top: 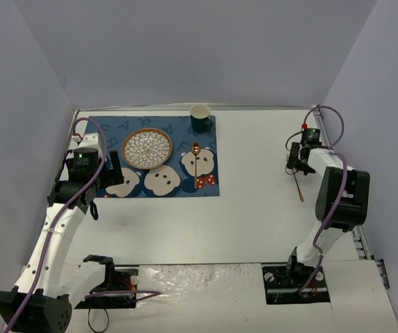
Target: Set the dinner table for one person
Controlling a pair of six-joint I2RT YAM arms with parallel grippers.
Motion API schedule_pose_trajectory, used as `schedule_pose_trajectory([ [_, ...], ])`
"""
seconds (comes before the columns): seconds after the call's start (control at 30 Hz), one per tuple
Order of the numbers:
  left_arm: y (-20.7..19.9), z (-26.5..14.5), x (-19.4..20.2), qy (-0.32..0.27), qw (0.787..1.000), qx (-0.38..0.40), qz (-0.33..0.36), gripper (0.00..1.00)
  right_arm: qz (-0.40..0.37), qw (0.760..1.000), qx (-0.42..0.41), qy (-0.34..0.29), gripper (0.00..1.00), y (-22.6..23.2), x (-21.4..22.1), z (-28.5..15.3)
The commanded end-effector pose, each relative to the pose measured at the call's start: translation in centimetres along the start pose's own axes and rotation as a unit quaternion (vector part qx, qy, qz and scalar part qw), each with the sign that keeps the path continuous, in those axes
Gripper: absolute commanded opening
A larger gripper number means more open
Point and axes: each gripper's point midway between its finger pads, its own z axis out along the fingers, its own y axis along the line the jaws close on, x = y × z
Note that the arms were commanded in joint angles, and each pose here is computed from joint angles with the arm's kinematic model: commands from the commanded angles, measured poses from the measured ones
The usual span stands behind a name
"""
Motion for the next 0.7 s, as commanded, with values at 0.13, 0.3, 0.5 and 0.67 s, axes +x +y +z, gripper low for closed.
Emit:
schedule_pose_trajectory([
  [0.13,-0.2,-1.2,-2.9,-0.045,0.999,0.001,-0.013,0.97,-0.017,1.000,-0.021,0.016,0.41,0.6,1.4,2.3],
  [0.3,-0.2,-1.1,-2.9,-0.043,0.999,0.000,-0.013,0.97,-0.019,0.999,-0.021,0.021,0.34,0.7,1.8,2.8],
  [0.5,-0.1,-1.0,-2.8,-0.042,0.999,-0.001,-0.013,0.97,-0.020,0.999,-0.029,0.035,0.25,1.0,2.7,3.2],
  [0.67,-0.3,-0.9,-2.7,-0.039,0.999,0.001,-0.012,0.97,-0.016,0.997,-0.061,0.044,0.04,2.2,3.2,3.4],
])
